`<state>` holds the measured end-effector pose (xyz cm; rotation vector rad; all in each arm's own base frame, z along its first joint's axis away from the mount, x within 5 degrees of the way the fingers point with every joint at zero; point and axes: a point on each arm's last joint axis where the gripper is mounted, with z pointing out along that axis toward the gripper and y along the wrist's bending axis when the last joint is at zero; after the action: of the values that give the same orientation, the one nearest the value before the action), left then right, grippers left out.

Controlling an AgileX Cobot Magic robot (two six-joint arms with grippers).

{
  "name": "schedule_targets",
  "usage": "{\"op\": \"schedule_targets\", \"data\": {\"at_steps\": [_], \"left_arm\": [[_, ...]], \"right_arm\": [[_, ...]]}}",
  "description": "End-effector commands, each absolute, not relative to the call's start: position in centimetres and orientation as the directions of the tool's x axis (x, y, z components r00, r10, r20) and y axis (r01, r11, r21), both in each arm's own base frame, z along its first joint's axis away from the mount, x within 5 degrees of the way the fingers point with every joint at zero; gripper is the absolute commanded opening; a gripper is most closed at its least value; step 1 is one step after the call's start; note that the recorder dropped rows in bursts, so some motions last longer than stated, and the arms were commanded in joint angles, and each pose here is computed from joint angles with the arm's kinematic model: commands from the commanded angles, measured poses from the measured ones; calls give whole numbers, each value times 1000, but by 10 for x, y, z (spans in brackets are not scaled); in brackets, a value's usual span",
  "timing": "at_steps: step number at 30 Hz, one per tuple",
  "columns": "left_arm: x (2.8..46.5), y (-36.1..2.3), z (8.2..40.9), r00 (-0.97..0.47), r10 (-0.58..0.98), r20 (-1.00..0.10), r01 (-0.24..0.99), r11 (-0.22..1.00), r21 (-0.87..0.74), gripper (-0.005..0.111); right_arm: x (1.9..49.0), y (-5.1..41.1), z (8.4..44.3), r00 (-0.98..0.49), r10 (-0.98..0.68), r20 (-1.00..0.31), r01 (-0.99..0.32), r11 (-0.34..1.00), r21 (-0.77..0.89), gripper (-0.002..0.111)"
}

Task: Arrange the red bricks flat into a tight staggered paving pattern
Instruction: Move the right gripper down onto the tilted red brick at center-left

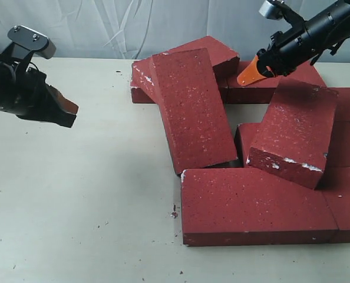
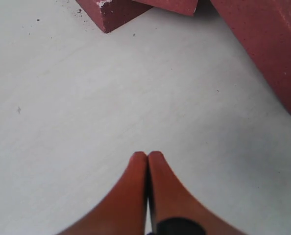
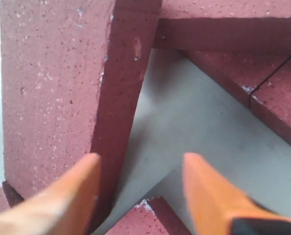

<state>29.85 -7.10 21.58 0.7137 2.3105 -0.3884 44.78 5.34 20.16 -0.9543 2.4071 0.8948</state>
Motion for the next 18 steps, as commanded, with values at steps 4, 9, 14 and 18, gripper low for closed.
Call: {"op": "schedule_targets", "data": {"at_steps": [4, 9, 14, 18], "left_arm": [[300, -72, 218, -615, 378, -692, 587, 805, -82, 0], [300, -72, 218, -615, 378, -692, 587, 805, -82, 0], [300, -72, 218, -610, 383, -693, 590, 804, -75, 0], [300, -72, 218, -595, 404, -695, 606, 794, -57, 0]], "right_arm": [[444, 74, 204, -628, -532, -568, -773, 508, 380, 104], [442, 90, 197, -606, -566, -559, -794, 474, 381, 104], [444, 92, 182, -612, -577, -541, -791, 465, 398, 104], [445, 92, 168, -617, -585, -527, -787, 457, 414, 104]]}}
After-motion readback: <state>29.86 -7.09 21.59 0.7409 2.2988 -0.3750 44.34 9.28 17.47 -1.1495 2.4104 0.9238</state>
